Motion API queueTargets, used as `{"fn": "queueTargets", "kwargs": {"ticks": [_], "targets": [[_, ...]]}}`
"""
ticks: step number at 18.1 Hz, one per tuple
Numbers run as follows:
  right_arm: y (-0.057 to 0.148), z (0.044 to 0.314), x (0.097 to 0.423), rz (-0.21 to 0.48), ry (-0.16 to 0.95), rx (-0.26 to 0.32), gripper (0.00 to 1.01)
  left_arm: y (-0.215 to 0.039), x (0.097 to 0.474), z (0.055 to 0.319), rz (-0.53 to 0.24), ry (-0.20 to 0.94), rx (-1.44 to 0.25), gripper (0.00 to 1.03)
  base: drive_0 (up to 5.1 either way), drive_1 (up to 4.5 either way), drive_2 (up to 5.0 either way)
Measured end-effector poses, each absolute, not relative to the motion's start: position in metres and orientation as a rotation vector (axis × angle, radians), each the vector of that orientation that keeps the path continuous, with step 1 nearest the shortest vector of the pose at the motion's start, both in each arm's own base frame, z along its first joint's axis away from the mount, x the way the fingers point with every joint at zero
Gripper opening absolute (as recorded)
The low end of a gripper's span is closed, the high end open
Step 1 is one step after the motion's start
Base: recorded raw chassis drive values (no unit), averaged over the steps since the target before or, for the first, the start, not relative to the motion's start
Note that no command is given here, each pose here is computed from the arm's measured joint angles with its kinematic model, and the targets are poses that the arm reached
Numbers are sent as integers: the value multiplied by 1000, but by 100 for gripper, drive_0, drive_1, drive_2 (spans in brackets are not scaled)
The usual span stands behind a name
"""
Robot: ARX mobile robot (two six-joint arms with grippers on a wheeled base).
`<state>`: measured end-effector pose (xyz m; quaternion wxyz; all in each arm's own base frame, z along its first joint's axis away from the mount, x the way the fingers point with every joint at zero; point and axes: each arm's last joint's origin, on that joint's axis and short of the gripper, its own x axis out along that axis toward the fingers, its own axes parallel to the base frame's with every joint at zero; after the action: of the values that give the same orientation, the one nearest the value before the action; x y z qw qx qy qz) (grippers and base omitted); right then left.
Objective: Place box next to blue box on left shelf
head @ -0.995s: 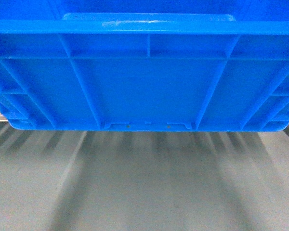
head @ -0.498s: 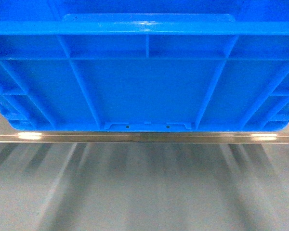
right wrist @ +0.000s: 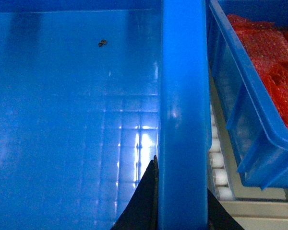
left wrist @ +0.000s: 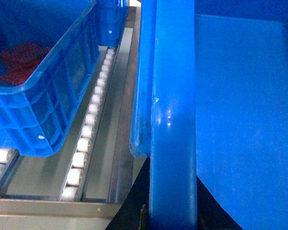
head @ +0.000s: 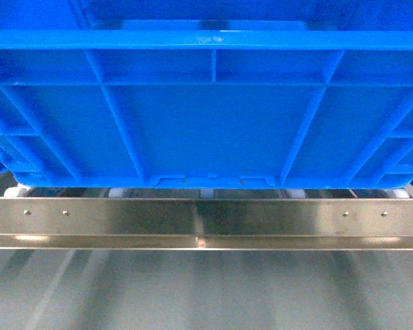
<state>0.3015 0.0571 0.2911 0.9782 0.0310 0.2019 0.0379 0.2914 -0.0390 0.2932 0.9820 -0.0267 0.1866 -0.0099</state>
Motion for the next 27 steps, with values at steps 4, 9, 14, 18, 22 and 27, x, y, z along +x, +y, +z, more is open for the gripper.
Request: {"fn": "queueTargets", "kwargs": {"ticks": [4, 9, 14, 18, 22, 27], "targets": [[57, 291, 302, 77, 406, 62, 8, -39, 291, 293, -20, 376, -54, 6, 3, 432, -425], [57, 291, 301, 78, 406, 63, 8, -39, 291, 293, -20, 375, -54, 6, 1, 430, -428], [57, 291, 302, 78, 407, 62, 8, -39, 292, 292, -19, 379, -55, 6, 0, 86, -85], [57, 291, 302, 77, 407, 62, 8, -39, 292, 292, -20, 380, -56, 6, 0, 0, 0], [57, 291, 302, 77, 407, 62, 8, -39, 292, 292, -20, 380, -56, 6, 0, 0, 0], [57, 291, 302, 77, 407, 62, 8, -39, 292, 292, -20, 380, -56, 6, 0, 0, 0]]}}
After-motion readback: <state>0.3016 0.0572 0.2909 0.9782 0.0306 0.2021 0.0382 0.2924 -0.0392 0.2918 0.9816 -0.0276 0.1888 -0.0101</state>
